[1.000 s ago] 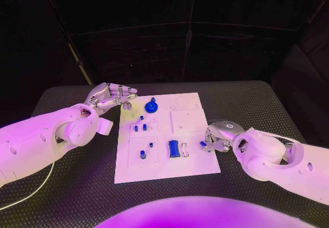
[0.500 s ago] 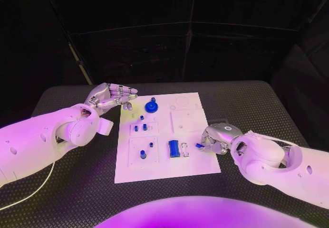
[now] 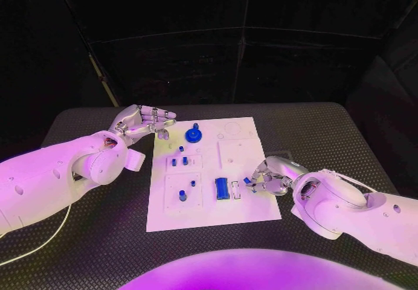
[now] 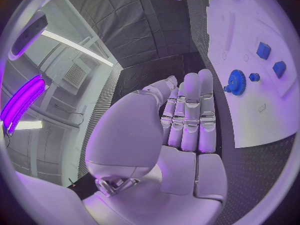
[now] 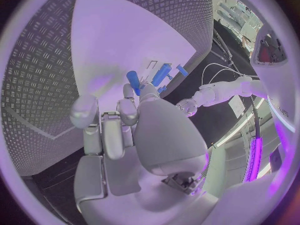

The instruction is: Assemble the parts on the task board

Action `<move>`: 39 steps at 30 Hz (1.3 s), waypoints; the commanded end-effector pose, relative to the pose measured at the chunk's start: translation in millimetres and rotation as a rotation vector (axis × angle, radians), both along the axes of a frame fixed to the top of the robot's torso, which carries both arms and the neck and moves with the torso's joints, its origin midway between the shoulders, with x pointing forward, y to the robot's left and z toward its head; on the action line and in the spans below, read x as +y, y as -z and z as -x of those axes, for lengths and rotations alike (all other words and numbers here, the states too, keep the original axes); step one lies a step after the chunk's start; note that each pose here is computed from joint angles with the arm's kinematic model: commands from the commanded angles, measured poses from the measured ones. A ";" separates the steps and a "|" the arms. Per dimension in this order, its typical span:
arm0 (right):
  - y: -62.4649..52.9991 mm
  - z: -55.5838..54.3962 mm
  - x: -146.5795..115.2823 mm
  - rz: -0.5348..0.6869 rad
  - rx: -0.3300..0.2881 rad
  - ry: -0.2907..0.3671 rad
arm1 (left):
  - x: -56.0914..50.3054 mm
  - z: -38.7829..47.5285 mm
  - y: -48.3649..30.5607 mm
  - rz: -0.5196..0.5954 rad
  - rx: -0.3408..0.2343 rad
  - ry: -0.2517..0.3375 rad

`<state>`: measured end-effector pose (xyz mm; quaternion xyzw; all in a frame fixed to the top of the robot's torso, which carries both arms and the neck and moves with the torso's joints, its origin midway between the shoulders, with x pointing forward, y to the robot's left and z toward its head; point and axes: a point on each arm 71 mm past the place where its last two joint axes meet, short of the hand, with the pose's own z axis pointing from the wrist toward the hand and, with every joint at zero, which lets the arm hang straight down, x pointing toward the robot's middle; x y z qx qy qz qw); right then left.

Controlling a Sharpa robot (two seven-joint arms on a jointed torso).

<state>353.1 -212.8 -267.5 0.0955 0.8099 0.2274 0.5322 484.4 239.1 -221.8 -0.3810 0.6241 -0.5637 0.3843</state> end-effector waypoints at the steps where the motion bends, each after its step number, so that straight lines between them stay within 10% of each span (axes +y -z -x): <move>1: -3.9 0.0 1.2 -0.087 -0.008 0.050 | -0.7 0.4 -1.2 0.007 0.001 0.009; 39: 12.7 -5.6 25.5 -0.016 0.086 -0.029 | -1.9 1.0 -1.2 0.009 0.006 0.017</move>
